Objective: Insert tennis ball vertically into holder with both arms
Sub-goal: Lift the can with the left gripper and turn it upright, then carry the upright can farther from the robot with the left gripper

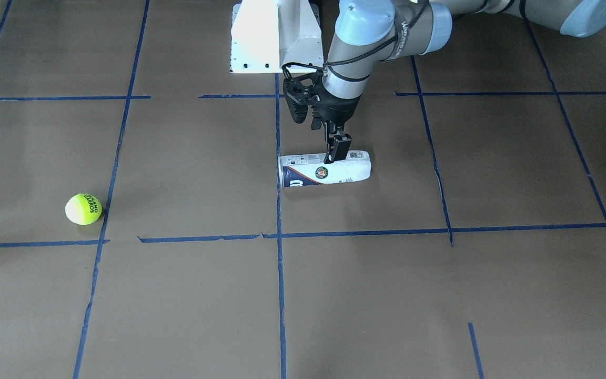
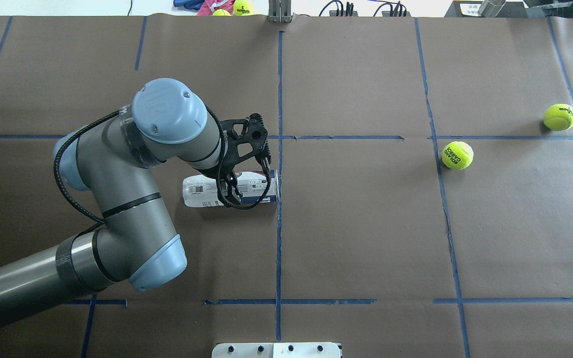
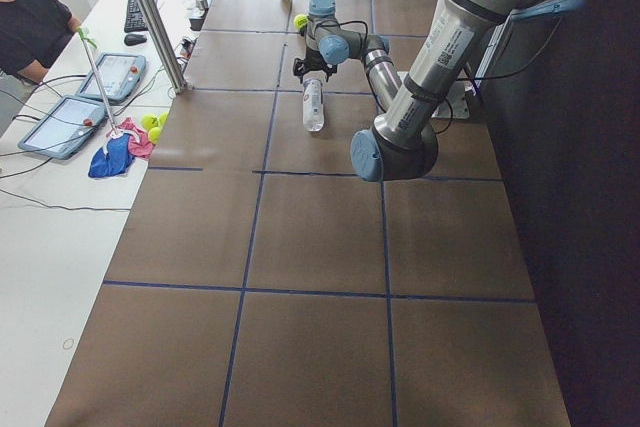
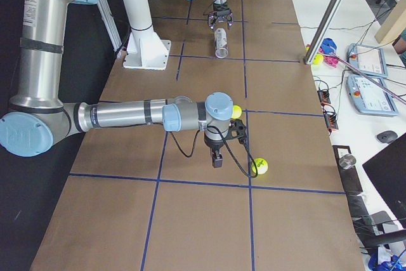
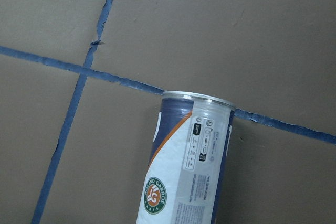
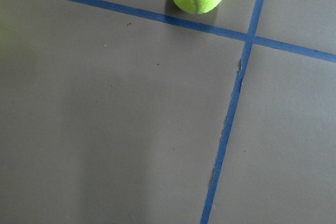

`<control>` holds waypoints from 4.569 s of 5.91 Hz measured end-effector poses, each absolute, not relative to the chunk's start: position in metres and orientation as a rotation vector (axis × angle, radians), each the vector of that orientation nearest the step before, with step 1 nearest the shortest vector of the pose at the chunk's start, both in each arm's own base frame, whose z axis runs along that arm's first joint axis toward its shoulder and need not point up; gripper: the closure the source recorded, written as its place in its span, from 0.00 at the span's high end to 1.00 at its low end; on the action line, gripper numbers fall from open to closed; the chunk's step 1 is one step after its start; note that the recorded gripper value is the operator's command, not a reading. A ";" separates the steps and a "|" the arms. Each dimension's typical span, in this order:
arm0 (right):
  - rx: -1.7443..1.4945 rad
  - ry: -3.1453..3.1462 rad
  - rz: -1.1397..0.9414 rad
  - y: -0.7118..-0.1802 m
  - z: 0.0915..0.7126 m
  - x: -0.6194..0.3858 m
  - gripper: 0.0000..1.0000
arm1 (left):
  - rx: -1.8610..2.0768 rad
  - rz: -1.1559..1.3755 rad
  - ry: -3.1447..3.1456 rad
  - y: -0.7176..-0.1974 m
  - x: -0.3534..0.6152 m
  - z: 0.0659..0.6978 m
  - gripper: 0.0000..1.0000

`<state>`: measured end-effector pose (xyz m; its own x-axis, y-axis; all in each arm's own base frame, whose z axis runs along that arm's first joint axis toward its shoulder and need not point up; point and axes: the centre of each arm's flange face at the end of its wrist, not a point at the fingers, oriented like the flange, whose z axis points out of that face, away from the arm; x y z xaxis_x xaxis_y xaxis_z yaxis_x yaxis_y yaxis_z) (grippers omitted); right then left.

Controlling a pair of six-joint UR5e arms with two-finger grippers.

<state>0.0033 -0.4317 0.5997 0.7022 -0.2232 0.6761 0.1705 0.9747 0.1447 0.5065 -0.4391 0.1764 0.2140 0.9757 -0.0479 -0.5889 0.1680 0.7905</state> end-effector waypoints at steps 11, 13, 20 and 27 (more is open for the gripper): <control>0.066 -0.779 -0.218 -0.430 0.601 0.002 1.00 | 0.663 1.338 0.348 -0.417 0.630 0.150 1.00; 0.065 -0.780 -0.217 -0.429 0.601 0.002 1.00 | 0.679 1.330 0.346 -0.419 0.630 0.166 1.00; 0.064 -0.781 -0.217 -0.429 0.601 0.002 1.00 | 0.704 1.326 0.340 -0.427 0.645 0.190 0.83; 0.070 -0.802 -0.220 -0.430 0.597 0.001 1.00 | 1.155 0.899 0.674 -0.448 0.583 0.110 0.77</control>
